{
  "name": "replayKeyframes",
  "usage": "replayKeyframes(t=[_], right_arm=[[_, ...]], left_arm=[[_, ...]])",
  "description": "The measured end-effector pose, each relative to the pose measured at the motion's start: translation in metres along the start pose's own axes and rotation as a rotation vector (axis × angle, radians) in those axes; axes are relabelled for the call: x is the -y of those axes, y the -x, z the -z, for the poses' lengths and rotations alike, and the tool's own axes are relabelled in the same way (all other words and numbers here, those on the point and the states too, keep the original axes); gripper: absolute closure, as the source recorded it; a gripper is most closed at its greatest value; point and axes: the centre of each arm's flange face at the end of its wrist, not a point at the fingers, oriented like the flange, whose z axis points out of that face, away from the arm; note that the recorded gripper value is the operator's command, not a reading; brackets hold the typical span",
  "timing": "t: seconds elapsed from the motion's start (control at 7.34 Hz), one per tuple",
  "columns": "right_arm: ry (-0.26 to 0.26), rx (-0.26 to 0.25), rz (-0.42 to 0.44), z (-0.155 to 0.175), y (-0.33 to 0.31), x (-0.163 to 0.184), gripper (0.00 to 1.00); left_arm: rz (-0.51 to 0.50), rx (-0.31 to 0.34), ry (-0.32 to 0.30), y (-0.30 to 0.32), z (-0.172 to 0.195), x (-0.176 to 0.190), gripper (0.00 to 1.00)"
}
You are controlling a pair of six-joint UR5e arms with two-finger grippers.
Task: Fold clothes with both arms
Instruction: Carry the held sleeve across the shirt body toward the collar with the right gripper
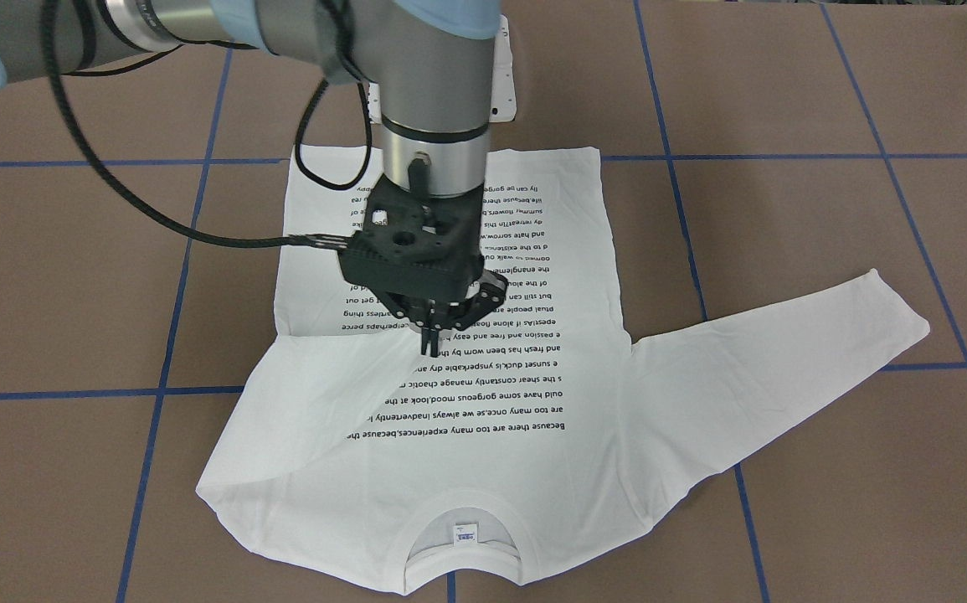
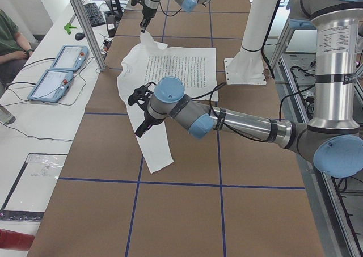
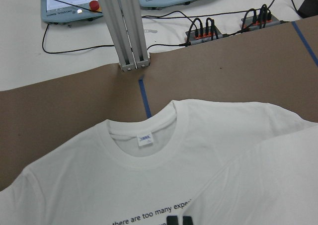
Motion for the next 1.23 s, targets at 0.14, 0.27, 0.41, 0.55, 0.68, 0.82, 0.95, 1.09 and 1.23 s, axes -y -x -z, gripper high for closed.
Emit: replayKeyframes(t=[0.14,0.27,0.41,0.55,0.68,0.82,0.95,1.09,1.23], right_arm=[[-0.046,0.025,0.003,-0.033,0.034,-0.035,1.00],[-0.078,0.042,0.018,-0.059,0.053,-0.074,1.00],[-0.086,0.053,0.035,-0.071,0.064,-0.107,1.00],[-0.084,0.061,0.047,-0.076,0.071,-0.128,1.00],[-0.079,0.070,0.053,-0.075,0.077,-0.141,0.53],[-0.076,0.081,0.035,-0.070,0.084,-0.145,0.06],[-0.074,0.091,0.002,-0.063,0.091,-0.145,0.01],[-0.077,0.102,-0.020,-0.055,0.097,-0.141,0.01],[-0.084,0.107,-0.036,-0.050,0.100,-0.132,0.01]], left_arm=[[0.004,0.001,0.003,0.001,-0.001,-0.002,0.00],[0.006,0.001,0.006,0.002,-0.002,-0.003,0.00],[0.008,0.001,0.007,0.003,-0.002,-0.004,0.00],[0.009,0.001,0.008,0.003,-0.003,-0.005,0.00],[0.010,0.001,0.009,0.003,-0.003,-0.005,0.00],[0.011,0.001,0.009,0.003,-0.003,-0.005,0.00],[0.011,0.001,0.009,0.003,-0.003,-0.005,0.00],[0.012,0.001,0.008,0.003,-0.002,-0.005,0.00],[0.012,0.001,0.008,0.003,-0.002,-0.005,0.00]])
